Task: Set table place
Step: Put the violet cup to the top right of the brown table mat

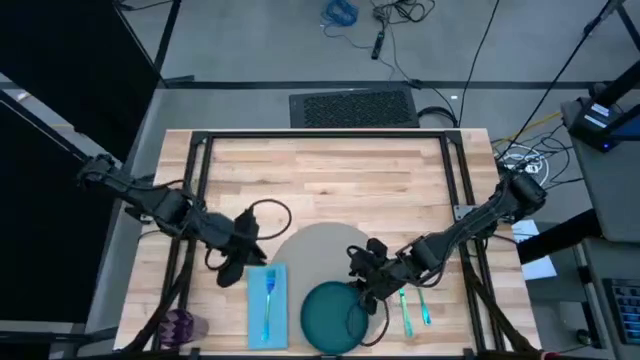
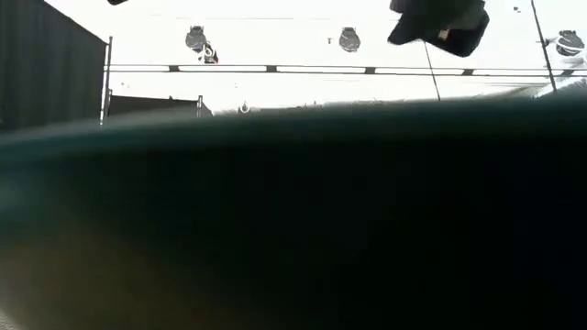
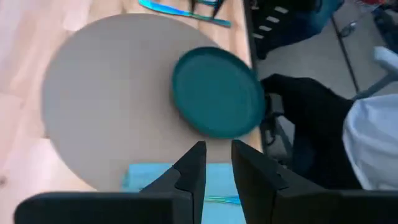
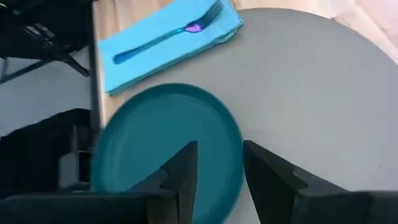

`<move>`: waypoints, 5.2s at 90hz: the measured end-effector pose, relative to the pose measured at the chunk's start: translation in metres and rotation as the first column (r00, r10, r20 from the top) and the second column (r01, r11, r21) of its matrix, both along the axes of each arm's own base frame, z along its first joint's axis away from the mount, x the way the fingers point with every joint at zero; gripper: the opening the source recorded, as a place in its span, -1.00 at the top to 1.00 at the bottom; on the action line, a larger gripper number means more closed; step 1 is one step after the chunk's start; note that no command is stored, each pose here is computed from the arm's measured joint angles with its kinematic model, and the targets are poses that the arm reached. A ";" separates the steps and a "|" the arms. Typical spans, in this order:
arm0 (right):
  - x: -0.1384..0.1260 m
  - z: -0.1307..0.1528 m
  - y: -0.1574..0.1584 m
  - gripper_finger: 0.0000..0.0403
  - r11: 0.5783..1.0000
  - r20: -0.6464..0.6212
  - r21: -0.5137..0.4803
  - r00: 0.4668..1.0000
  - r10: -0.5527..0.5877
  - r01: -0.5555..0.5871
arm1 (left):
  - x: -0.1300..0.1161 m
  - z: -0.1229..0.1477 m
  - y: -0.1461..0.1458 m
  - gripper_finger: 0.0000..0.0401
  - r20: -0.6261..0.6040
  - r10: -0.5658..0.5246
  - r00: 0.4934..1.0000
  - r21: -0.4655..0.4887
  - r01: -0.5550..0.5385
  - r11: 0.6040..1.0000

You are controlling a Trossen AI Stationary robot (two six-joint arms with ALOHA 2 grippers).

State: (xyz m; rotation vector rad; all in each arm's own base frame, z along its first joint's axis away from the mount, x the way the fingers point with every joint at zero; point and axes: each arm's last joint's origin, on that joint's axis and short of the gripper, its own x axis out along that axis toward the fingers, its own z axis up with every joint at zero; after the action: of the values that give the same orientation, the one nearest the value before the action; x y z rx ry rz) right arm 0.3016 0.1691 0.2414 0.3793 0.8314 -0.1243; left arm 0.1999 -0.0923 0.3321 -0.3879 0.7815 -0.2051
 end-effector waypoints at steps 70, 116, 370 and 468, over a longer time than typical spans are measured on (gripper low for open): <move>0.040 0.000 0.029 0.43 0.992 0.398 0.018 0.911 0.109 -0.127 | -0.038 -0.005 -0.066 0.70 -0.181 -0.052 0.982 -0.247 0.005 0.969; 0.115 -0.010 0.002 0.43 0.958 0.439 0.156 0.886 0.149 -0.239 | -0.125 0.010 -0.040 0.70 -0.543 0.033 0.839 -0.089 -0.097 0.991; 0.121 -0.030 -0.019 0.43 0.955 0.247 0.131 0.942 0.228 -0.265 | -0.104 -0.023 -0.090 0.22 -0.743 0.037 0.669 -0.026 -0.085 0.996; 0.118 -0.030 -0.011 0.43 0.951 0.246 0.133 0.938 0.243 -0.281 | -0.111 -0.050 -0.118 0.22 -0.723 0.053 0.689 0.143 0.073 0.987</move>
State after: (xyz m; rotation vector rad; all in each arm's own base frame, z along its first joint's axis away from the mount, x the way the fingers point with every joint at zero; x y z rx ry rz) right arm 0.4194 0.1580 0.2113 0.4269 0.6595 0.2365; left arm 0.0887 -0.2101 0.2825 -0.3048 1.5878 0.0190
